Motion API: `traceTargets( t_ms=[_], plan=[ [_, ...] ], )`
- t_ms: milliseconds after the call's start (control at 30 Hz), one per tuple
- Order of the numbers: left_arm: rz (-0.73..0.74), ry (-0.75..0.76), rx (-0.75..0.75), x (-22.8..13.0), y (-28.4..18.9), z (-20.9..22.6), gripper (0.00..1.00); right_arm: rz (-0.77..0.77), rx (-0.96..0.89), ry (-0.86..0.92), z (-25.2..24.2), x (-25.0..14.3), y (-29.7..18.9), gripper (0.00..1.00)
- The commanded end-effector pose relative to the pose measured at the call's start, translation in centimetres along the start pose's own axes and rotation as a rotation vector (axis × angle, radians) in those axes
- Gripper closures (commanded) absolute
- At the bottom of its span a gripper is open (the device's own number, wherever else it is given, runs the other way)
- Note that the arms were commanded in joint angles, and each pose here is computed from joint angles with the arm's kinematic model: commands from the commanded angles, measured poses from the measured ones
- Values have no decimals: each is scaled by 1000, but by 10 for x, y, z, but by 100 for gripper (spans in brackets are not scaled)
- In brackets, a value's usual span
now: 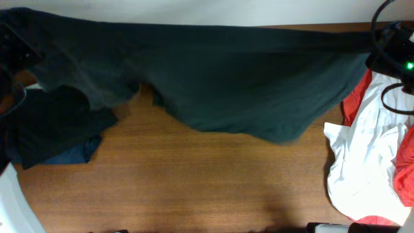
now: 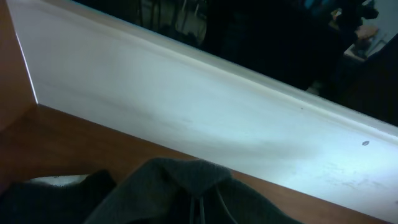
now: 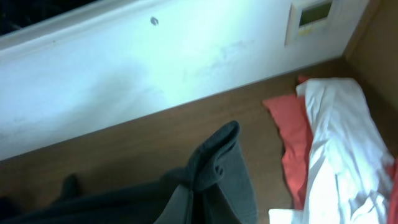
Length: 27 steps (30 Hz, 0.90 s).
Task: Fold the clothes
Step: 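Lift the shirt with both grippers, shake it, and lay it flat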
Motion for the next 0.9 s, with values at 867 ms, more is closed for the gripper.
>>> traceTargets(
  t_ms=[867],
  plan=[
    [839, 71, -3, -155, 199, 23, 99, 584, -273, 56, -80, -61, 189, 96]
  ],
)
Point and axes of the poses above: each gripper's point midway between its finger pads, its own y axis out along the fingers, its own z axis along the line the jaws close on, x = y × z, the point moved 7 cm from there along -y, back along the fingers, and after that the axes turned 1 degree about y, right-handed, at the moved point
